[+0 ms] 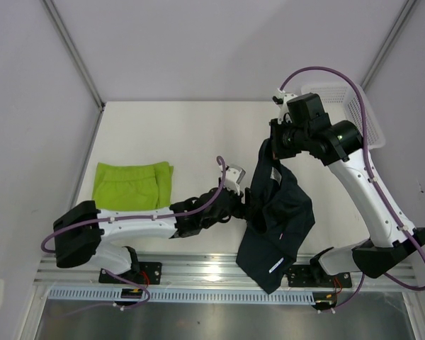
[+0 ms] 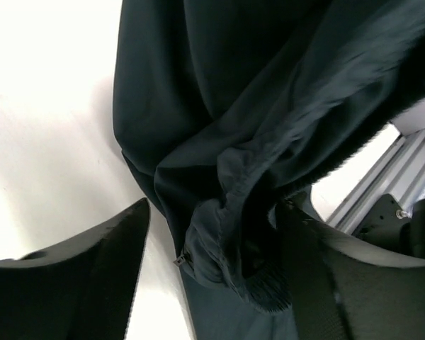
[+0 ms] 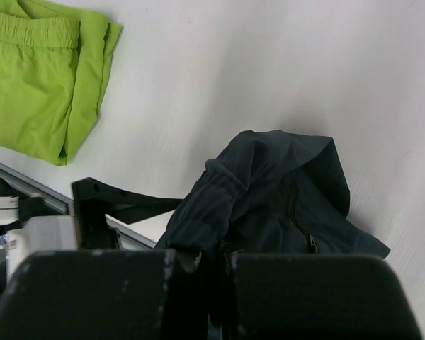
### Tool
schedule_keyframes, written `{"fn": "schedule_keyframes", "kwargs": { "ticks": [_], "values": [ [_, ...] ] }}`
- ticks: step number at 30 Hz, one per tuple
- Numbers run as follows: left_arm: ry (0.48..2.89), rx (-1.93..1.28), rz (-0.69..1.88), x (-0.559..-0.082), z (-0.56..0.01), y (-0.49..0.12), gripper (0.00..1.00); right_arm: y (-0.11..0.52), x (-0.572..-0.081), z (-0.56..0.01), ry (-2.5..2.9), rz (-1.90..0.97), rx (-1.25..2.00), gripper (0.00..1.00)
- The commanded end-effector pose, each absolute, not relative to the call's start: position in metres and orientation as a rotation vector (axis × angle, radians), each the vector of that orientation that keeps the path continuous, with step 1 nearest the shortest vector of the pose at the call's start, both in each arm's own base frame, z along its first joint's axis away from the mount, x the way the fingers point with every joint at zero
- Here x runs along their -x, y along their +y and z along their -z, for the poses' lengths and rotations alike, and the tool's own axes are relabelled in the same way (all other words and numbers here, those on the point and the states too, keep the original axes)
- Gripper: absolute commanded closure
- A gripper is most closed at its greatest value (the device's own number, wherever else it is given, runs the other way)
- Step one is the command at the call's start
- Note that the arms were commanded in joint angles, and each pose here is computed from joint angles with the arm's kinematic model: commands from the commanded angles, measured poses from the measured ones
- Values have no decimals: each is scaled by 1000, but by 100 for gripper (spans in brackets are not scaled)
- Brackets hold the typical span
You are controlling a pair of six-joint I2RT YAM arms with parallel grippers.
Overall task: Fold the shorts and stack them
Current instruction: Flatten the shorts out
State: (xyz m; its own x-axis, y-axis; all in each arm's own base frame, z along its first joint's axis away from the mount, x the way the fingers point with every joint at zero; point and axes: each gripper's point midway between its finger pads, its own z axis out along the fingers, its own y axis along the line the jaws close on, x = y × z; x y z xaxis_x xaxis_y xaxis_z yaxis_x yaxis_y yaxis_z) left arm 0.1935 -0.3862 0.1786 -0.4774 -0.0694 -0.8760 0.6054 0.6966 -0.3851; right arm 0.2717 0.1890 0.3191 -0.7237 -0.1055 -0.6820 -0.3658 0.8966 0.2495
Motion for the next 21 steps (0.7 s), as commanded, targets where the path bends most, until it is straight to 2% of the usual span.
{"fn": "schedule_keyframes", "kwargs": {
  "ticks": [1,2,3,7,9,10,12,13,14,17,21],
  "values": [
    [1912,-329,906,-200,-180,-400,28,193,-270,-343,2270,-544,335,100],
    [1928,-314,893,-201,-175,-399,37,193,-269,-344,2265,-546,335,100],
    [1933,-312,885,-201,-172,-398,42,193,-269,-343,2268,-545,335,100],
    [1955,-301,861,-202,-161,-394,47,191,-269,-344,2266,-538,331,100],
    [1964,-281,863,-201,-157,-391,54,190,-269,-344,2266,-537,330,100],
    [1967,-279,863,-201,-155,-390,61,190,-269,-343,2267,-535,329,100],
    [1975,-275,852,-201,-153,-388,70,189,-270,-342,2270,-532,326,100],
    [1977,-281,848,-201,-153,-388,88,188,-269,-341,2272,-532,326,100],
    [1975,-279,847,-200,-156,-386,99,187,-269,-341,2271,-524,322,100],
    [1994,-237,735,-212,-162,-364,100,181,-269,-335,2277,-492,314,100],
    [1968,-108,580,-241,-216,-289,100,169,-269,-324,2286,-425,294,100]
  ]
}}
